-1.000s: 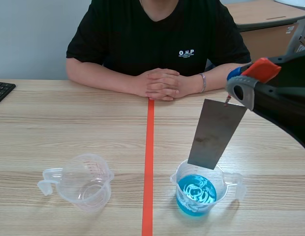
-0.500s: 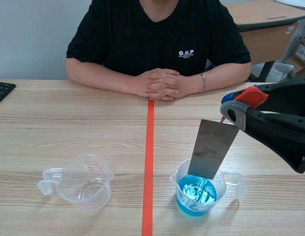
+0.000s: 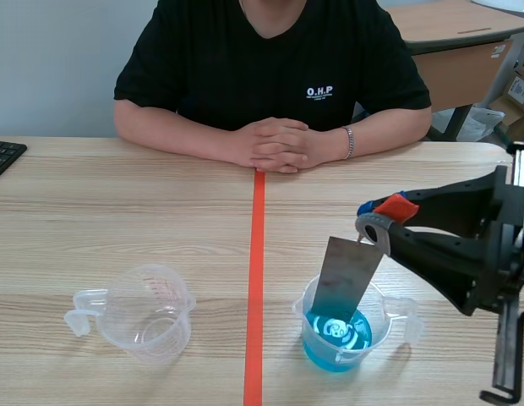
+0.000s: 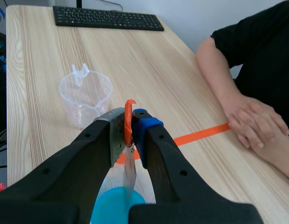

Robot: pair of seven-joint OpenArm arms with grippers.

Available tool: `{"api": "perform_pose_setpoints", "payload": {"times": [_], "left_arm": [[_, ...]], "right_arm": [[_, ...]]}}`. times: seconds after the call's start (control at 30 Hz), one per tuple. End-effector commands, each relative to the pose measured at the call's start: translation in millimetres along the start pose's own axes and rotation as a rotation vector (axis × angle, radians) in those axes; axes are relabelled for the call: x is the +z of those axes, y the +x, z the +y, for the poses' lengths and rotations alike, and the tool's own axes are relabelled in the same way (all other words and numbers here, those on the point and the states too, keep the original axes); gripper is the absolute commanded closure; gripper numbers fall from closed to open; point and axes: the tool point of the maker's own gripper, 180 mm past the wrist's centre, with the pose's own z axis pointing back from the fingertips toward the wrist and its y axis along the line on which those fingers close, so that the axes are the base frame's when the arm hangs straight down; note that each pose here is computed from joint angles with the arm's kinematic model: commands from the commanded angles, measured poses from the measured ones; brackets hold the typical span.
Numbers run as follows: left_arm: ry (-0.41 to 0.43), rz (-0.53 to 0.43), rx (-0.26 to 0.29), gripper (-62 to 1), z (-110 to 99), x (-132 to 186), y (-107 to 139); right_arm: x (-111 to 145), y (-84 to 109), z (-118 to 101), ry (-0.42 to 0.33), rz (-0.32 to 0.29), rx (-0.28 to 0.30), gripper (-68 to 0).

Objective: Do the redox reaction experiment.
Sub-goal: 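Lower the plate into the blue solution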

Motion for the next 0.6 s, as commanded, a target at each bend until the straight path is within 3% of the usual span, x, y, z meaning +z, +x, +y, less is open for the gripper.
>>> {"api": "perform_pose_setpoints", "payload": {"times": [0.0, 0.3, 0.57], "left_arm": [[-0.003, -0.012, 0.002, -4.2, -1, 1, 3], [-0.003, -0.012, 0.002, -4.2, -1, 1, 3], [-0.003, -0.012, 0.002, -4.2, -1, 1, 3]], "right_arm": [[-3, 5.5, -5, -0.014, -0.034, 0.015, -1.7], [-12, -24.4, -1, -0.023, 0.007, -0.007, -1.7], [-11, -36.9, 1, -0.03, 0.035, -0.021, -1.7]]}}
